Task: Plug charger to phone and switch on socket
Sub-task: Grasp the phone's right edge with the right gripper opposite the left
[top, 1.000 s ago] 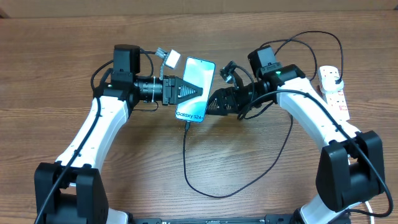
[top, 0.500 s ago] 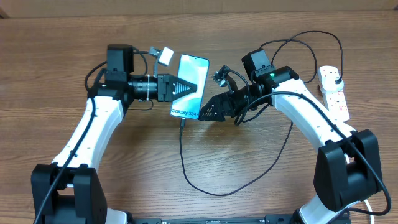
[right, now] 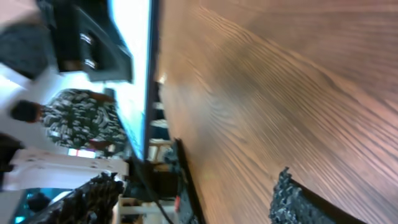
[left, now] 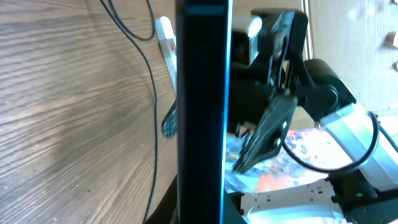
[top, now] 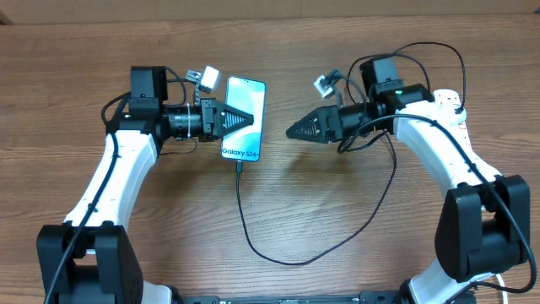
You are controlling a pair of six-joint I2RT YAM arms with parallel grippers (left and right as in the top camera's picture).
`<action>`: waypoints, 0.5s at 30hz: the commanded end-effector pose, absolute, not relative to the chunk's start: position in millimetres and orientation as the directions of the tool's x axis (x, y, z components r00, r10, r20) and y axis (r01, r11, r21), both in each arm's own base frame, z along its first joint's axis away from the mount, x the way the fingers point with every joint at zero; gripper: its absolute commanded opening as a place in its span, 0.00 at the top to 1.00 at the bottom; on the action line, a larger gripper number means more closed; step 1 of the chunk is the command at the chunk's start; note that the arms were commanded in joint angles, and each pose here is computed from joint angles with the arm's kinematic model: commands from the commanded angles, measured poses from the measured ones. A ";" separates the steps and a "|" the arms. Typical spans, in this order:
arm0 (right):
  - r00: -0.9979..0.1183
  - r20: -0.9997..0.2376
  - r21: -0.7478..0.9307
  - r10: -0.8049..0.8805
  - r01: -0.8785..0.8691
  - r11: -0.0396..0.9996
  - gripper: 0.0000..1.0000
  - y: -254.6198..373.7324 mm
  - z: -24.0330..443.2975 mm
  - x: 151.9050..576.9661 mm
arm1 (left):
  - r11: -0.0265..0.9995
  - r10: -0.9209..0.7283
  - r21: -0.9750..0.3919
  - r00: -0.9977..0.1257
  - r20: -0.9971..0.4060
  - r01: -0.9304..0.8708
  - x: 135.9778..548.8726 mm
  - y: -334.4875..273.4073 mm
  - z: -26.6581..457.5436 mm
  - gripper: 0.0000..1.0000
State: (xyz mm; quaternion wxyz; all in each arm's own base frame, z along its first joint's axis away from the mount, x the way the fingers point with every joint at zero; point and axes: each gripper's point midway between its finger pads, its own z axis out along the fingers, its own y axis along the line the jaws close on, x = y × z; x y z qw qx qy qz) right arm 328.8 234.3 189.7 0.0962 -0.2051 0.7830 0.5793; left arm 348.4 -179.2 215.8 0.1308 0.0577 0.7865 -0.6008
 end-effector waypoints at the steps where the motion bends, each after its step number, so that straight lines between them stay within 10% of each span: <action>1: -0.886 -0.419 0.885 -0.197 -0.447 0.130 0.24 238.8 213.5 324.5 | 0.192 0.001 -0.927 -0.945 -0.328 0.322 333.6 -194.8 235.5 0.96; 15: -0.896 -0.415 0.901 -0.159 -0.429 0.061 0.70 244.4 235.7 339.8 | 0.142 0.093 -0.897 -0.908 -0.409 0.418 315.6 -220.4 237.9 0.96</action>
